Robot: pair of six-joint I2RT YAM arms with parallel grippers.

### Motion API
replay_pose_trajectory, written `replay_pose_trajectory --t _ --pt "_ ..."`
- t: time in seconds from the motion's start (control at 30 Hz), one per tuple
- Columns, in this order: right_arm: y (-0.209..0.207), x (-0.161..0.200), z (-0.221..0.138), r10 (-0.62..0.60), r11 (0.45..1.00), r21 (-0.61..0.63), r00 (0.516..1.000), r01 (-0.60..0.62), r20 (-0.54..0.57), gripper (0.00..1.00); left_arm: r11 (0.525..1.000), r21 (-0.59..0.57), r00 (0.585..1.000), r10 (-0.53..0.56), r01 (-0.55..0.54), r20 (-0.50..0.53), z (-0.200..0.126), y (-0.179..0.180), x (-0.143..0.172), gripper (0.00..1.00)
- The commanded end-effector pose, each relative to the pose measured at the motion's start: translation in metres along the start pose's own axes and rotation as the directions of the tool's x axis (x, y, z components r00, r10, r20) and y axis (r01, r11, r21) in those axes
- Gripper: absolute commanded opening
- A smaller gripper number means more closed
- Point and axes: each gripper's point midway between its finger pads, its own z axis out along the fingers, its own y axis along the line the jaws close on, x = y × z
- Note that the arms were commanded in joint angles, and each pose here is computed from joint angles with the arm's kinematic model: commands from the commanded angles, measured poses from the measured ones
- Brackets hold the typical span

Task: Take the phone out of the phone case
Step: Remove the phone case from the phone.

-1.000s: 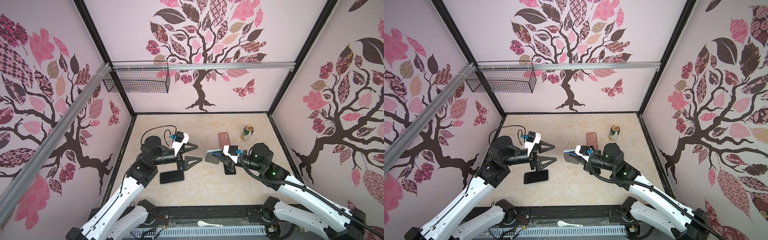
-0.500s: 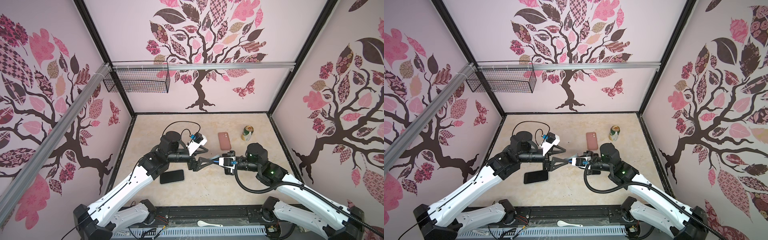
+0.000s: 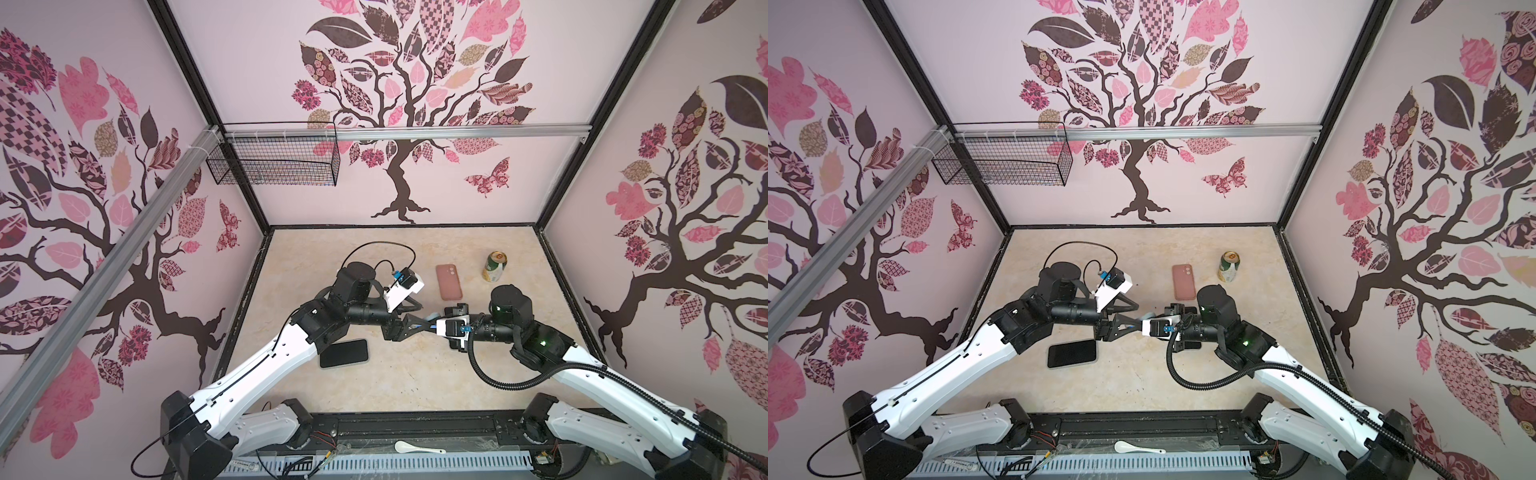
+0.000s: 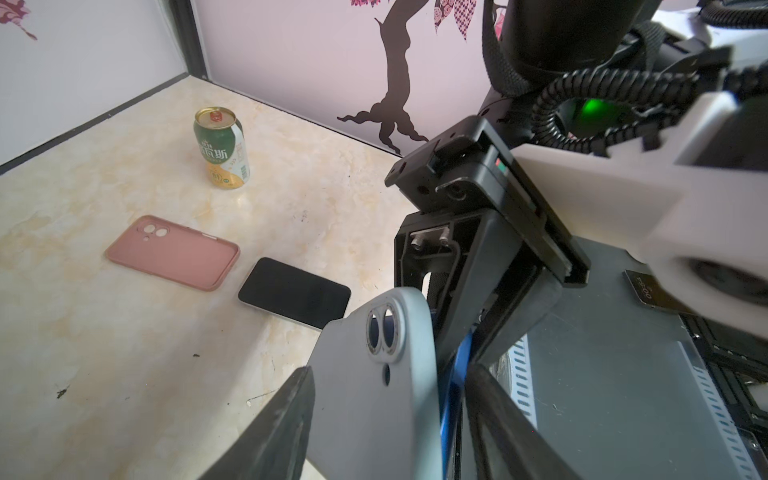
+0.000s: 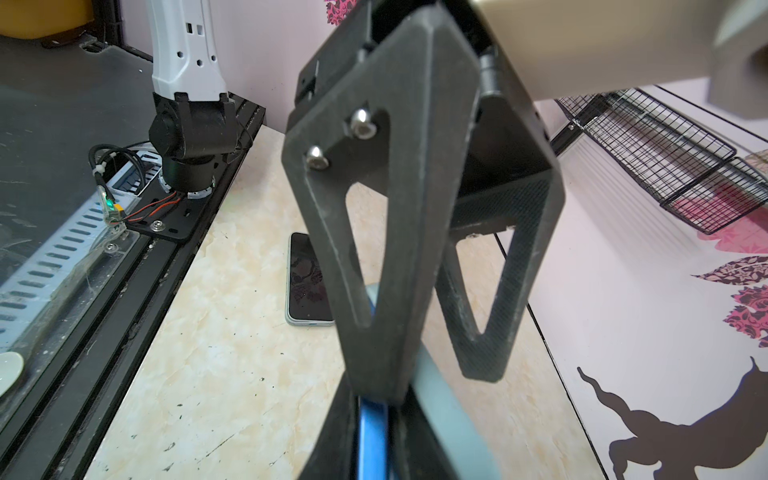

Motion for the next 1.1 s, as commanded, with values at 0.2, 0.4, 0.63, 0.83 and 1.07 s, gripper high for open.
replay_pose_trajectory --t 0.2,0.4,0.63,0.83,1.07 --pt "-0.013 -0.034 -0.004 -0.073 0.997 0.006 0.994 0.073 0.083 0.00 1.000 -0.019 1.000 0.020 -0.020 0.023 0.000 0.003 -0.014 0.53" --pt "-0.010 -0.035 -0.004 -0.070 0.998 0.002 0.993 0.070 0.092 0.00 1.000 -0.015 1.000 0.009 -0.009 0.023 0.001 0.003 -0.013 0.48" --pt "-0.014 -0.036 -0.006 -0.080 0.997 0.025 0.993 0.078 0.089 0.00 1.000 0.007 0.998 0.006 -0.005 -0.055 0.006 0.003 0.006 0.50" --pt "-0.015 -0.038 -0.007 -0.088 0.996 0.039 0.992 0.085 0.093 0.00 0.999 -0.016 0.990 0.025 -0.028 -0.137 0.001 0.004 0.024 0.42" --pt "-0.016 -0.043 -0.008 -0.088 0.996 0.043 0.989 0.083 0.116 0.00 1.000 0.019 0.990 0.018 -0.016 -0.138 0.004 0.000 0.022 0.21"
